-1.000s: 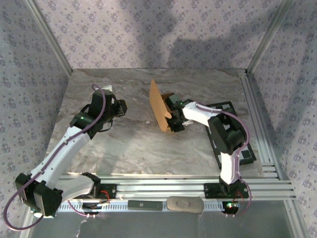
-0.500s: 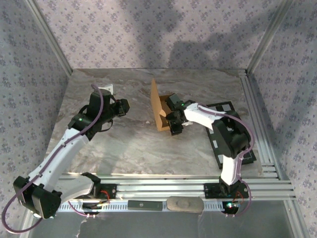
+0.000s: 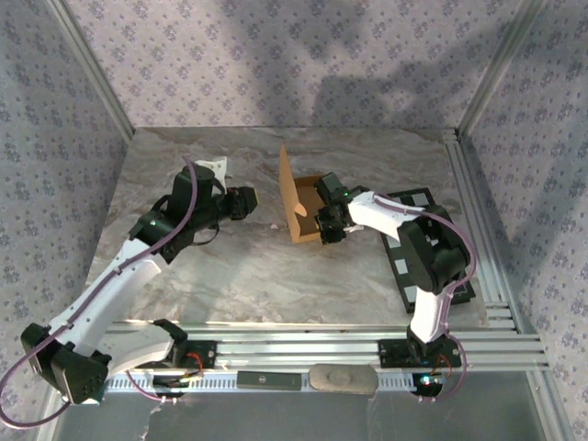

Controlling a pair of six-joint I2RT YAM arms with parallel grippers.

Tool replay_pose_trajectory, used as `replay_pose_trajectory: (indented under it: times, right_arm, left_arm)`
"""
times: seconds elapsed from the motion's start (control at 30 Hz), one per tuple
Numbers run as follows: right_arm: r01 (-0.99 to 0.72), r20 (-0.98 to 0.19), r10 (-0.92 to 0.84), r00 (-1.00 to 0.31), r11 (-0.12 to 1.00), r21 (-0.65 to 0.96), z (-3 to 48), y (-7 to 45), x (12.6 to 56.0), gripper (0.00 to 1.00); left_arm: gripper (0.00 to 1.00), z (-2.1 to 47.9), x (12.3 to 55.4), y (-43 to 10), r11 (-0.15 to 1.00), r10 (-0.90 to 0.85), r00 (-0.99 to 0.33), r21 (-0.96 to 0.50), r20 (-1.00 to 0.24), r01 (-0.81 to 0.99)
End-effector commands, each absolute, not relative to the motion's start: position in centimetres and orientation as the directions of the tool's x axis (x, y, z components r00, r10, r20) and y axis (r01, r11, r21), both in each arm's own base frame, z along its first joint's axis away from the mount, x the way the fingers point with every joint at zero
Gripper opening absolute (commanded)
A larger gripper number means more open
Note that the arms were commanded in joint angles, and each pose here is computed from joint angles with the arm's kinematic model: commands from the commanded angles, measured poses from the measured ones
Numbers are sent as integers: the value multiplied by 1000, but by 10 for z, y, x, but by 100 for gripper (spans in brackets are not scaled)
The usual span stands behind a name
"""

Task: Fold the paper box

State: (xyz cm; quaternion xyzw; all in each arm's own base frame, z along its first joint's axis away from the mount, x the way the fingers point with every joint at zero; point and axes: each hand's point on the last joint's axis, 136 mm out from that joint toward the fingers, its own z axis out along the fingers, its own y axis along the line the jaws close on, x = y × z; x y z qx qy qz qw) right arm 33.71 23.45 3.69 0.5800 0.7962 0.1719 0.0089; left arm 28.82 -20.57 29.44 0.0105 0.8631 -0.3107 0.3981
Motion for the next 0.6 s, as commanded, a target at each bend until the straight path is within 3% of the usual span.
replay_pose_trajectory:
  times: [0.0,0.07,0.2,0.57]
  right_arm:
    - [933,169,936,-307,261,249,29,232,338,34]
    - [937,175,940,-294,247,246,28,235,338,28]
    - [948,191,948,-256,207,243,27,239,338,0]
    - [979,284,951,-121,68,192,25,271,329,0]
  left_arm:
    - [34,321,289,-211,778,-250,-645,-547,-722,310]
    - [34,320,289,-211,780,-248,-647,-545,-721,308]
    - [34,321,288,-210,784,-251,-641,-541,-725,305]
    - [34,320,288,-203,804,-247,-634,-520,-733,288]
